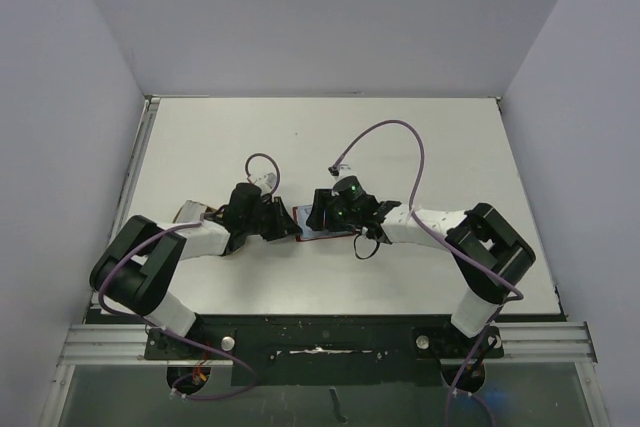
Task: Put the credit cards into the card holder
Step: Adjust the card slot at the card holder.
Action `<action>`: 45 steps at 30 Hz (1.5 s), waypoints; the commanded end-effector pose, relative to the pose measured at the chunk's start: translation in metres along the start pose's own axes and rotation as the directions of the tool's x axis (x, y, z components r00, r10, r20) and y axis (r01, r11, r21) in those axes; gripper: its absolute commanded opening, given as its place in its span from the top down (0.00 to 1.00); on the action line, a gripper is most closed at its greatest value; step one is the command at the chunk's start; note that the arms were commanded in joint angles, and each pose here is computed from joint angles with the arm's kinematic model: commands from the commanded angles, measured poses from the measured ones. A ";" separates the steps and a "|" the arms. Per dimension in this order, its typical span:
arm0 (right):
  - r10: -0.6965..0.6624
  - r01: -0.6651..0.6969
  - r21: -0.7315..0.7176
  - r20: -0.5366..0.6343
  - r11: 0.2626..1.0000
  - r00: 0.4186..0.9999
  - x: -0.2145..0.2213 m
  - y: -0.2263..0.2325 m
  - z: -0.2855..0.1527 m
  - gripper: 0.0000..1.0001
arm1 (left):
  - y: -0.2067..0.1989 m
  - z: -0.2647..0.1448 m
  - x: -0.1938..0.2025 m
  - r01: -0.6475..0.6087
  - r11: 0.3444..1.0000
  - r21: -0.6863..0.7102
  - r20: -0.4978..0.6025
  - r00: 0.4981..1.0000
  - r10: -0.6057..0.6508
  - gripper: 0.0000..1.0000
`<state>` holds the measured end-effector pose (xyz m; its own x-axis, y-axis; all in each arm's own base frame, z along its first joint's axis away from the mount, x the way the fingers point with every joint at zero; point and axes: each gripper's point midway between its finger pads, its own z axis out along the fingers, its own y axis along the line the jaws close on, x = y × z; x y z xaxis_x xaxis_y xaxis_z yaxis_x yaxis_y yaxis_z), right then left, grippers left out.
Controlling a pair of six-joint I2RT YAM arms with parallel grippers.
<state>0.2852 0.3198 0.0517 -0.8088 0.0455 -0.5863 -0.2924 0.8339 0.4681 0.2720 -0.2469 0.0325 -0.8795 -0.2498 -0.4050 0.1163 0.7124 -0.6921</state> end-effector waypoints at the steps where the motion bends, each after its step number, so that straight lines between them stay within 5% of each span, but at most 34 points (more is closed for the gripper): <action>1: -0.018 0.019 -0.016 0.069 1.000 0.997 -0.021 0.011 -0.007 0.45 | -0.018 -0.003 -0.017 -0.038 0.998 0.047 0.053 0.998 0.035 0.84; 22: -0.017 0.018 0.025 -0.011 1.000 1.000 -0.001 0.000 0.009 0.42 | -0.005 0.006 -0.004 -0.022 0.999 0.036 0.013 1.000 0.022 0.88; 45: 0.021 -0.018 -0.153 0.013 0.988 1.000 -0.008 0.033 0.008 0.45 | 0.000 0.011 0.002 -0.005 0.999 0.041 -0.004 1.000 0.005 0.89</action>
<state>0.2862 0.3295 0.0459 -0.8219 0.0421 -0.5681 -0.3051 0.8097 0.5013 0.2719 -0.2488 0.0219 -0.8883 -0.2459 -0.3879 0.1078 0.7094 -0.6965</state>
